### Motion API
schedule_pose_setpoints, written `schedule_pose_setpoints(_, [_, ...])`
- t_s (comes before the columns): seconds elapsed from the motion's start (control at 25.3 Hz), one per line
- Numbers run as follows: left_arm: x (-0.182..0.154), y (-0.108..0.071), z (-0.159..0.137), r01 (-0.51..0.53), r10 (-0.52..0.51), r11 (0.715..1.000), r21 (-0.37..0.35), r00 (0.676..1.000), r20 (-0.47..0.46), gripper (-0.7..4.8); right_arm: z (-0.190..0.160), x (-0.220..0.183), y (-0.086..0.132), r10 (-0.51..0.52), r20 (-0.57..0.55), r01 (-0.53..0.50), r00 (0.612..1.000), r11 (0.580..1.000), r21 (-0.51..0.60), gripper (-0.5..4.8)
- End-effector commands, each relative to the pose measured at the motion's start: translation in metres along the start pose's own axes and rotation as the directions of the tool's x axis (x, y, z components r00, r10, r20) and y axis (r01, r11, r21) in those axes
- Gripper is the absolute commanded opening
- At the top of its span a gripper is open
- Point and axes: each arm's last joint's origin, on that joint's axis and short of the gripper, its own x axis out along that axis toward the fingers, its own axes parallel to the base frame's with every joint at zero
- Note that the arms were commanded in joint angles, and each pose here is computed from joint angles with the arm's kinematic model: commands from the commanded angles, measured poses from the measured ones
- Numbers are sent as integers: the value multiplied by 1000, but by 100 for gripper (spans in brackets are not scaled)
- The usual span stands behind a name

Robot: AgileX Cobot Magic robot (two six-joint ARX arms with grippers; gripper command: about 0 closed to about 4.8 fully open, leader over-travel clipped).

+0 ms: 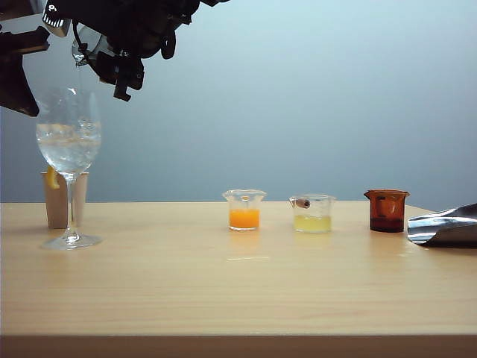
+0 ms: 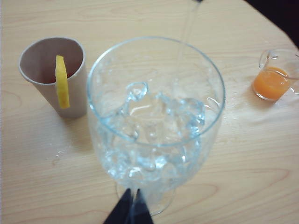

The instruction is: Pick up the first measuring cup from the left, pour the coconut rum inside into the goblet, and finally put the measuring cup back in its original place.

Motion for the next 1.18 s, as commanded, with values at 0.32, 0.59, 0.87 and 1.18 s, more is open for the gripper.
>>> schedule_pose_setpoints(0.32, [-2,0,3,2,-2,1000,7,1000,19,-4,3,-3,-10,-46,-1,46,999,999,-6,144])
schedule_pose_setpoints(0.59, [-2,0,3,1,-1,1000,6,1000,19,-4,3,-3,-10,-47,-5,47,999,999,-28,144])
schedule_pose_setpoints(0.87, [-2,0,3,0,0,1000,6,1000,19,-4,3,-3,-10,-47,-7,46,999,999,-28,144])
schedule_pose_setpoints(1.18, [-2,0,3,-1,1,1000,6,1000,19,-4,2,-3,-11,-53,-28,52,998,998,-29,144])
